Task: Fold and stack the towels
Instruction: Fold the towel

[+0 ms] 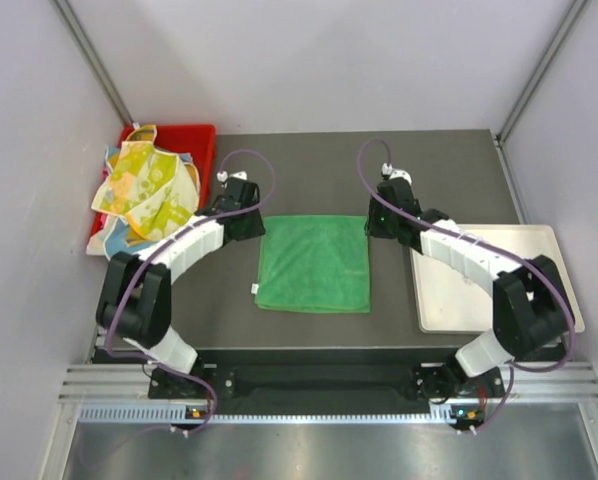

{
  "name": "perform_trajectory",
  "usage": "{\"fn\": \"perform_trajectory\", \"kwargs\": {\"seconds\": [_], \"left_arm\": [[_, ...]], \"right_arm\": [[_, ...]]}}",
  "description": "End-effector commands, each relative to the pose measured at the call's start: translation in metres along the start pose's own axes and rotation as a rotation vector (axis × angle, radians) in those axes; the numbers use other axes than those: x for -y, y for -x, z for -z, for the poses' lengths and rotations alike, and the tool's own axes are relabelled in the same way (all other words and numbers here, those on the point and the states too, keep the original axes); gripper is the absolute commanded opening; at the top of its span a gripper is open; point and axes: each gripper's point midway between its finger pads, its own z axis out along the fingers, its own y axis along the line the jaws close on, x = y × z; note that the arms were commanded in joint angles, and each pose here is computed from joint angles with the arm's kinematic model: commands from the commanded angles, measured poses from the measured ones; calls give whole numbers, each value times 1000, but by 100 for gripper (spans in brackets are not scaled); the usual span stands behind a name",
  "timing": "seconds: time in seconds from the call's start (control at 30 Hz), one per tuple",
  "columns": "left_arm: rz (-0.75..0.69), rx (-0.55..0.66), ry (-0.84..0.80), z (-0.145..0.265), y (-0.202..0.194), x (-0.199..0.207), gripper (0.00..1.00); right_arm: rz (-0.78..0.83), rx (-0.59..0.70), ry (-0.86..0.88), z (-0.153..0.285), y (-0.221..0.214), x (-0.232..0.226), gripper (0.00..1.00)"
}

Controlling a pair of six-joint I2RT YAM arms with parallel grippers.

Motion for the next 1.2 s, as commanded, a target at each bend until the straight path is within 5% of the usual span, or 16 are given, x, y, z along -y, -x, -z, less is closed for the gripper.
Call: {"fn": "perform_trajectory", "kwargs": {"seconds": [0.0,0.5,1.17], "left_arm": [[-19,65,-109,-15,39,16,35],[-6,-45,-174,-69,44,38,28],[-13,-50,-66,-69,35,13,31]], "right_arm": [[30,49,42,-14,32,-6,33],[15,-46,61,-25,-16,-12,31],[33,-113,84,-18,-63,-30,26]]}}
